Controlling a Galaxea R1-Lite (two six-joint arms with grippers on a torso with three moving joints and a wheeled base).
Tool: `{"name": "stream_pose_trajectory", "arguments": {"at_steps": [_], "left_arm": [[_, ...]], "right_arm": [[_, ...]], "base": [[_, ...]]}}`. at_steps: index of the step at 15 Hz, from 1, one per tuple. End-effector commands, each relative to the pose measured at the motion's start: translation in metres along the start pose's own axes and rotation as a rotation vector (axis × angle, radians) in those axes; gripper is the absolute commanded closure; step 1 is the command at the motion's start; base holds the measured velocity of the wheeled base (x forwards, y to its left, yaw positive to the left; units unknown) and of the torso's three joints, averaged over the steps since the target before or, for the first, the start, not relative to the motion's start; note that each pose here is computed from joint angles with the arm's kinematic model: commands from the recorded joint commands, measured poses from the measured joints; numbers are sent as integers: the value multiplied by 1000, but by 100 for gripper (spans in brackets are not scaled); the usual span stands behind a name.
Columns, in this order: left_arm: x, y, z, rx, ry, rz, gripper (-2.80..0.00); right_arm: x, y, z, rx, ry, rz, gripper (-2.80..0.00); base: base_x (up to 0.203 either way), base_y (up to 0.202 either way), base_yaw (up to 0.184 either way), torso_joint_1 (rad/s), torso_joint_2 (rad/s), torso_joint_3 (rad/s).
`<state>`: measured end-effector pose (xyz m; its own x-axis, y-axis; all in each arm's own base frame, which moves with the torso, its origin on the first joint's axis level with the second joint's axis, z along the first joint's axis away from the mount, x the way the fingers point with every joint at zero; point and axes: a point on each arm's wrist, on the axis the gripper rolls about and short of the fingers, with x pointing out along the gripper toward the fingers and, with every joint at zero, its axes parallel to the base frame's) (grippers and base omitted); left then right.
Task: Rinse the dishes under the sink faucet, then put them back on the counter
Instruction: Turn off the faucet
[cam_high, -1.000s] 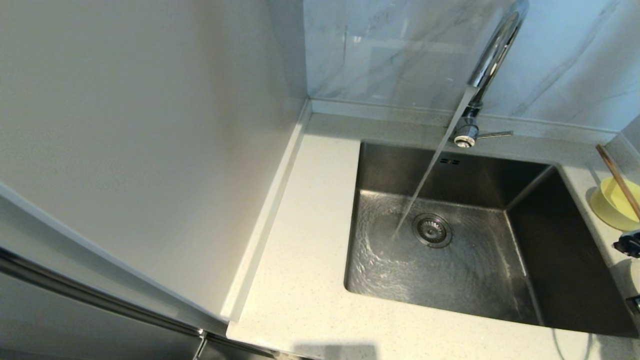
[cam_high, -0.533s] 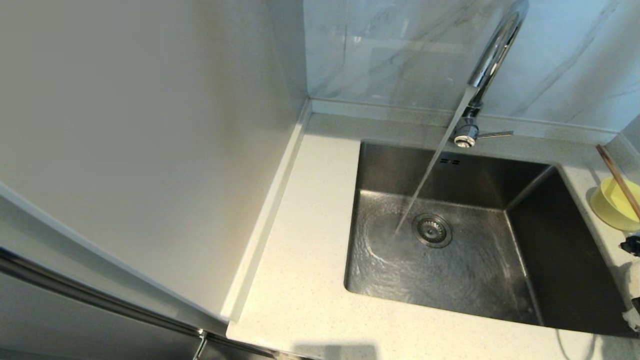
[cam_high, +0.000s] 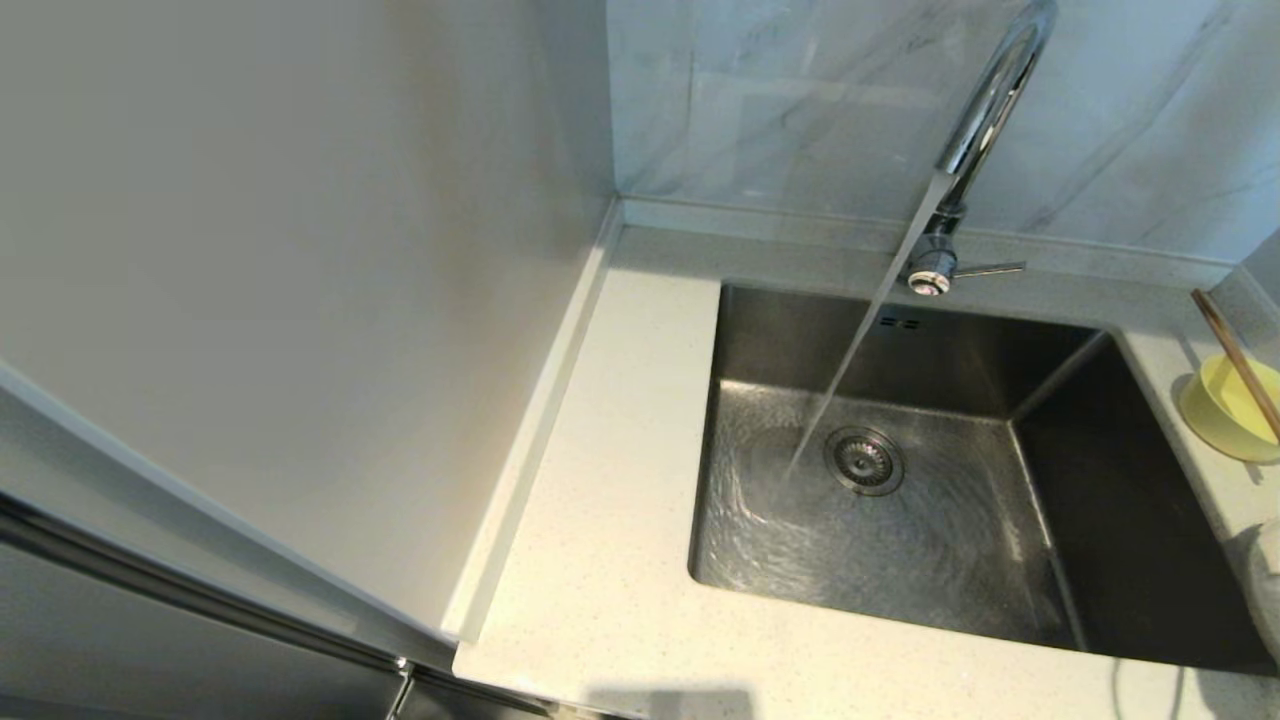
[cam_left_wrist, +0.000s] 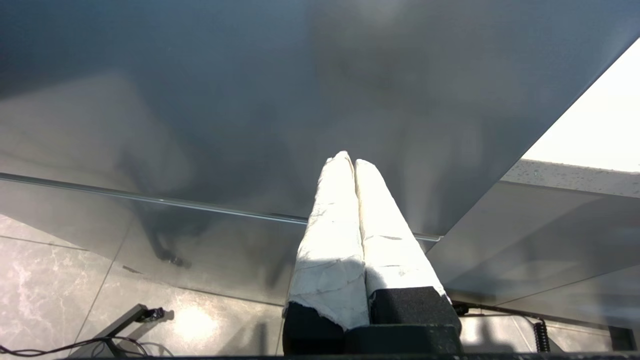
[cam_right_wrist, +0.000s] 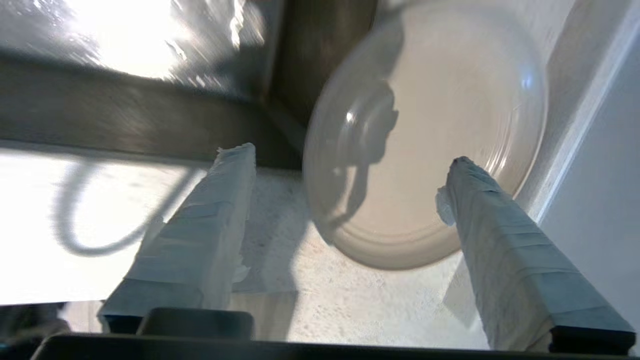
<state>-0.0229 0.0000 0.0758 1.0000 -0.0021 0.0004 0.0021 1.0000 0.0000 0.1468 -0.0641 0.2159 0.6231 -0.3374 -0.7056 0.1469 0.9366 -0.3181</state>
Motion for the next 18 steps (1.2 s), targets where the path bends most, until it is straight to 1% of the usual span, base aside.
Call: {"name": "stream_pose_trajectory", "arguments": {"at_steps": [1, 2, 6, 7, 9, 11, 13, 16, 18], "left_arm": [[0, 0, 0, 0, -1, 1, 0], [0, 0, 0, 0, 0, -1, 0], [0, 0, 0, 0, 0, 1, 0], [0, 0, 0, 0, 0, -1, 0], [0, 0, 0, 0, 0, 1, 0], [0, 0, 0, 0, 0, 1, 0], [0, 0, 0, 0, 0, 1, 0], [0, 0, 0, 0, 1, 0, 0], [0, 0, 0, 0, 2, 1, 0]], "right_arm": [[-22, -4, 7, 27, -94, 9, -280], [-26, -5, 11, 51, -121, 37, -280], [-37, -1, 6, 90, -172, 125, -280], [-37, -1, 7, 91, -177, 135, 0], [-35, -1, 9, 90, -174, 145, 0], [-35, -2, 12, 90, -192, 183, 0], [-38, -2, 14, 132, -214, 217, 0], [-41, 0, 13, 159, -231, 262, 0], [-42, 1, 10, 183, -214, 311, 0]], "base": [[0, 0, 0, 0, 0, 0], [0, 0, 0, 0, 0, 0], [0, 0, 0, 0, 0, 0], [0, 0, 0, 0, 0, 0], [0, 0, 0, 0, 0, 0], [0, 0, 0, 0, 0, 0], [0, 0, 0, 0, 0, 0], [0, 0, 0, 0, 0, 0], [0, 0, 0, 0, 0, 0]]}}
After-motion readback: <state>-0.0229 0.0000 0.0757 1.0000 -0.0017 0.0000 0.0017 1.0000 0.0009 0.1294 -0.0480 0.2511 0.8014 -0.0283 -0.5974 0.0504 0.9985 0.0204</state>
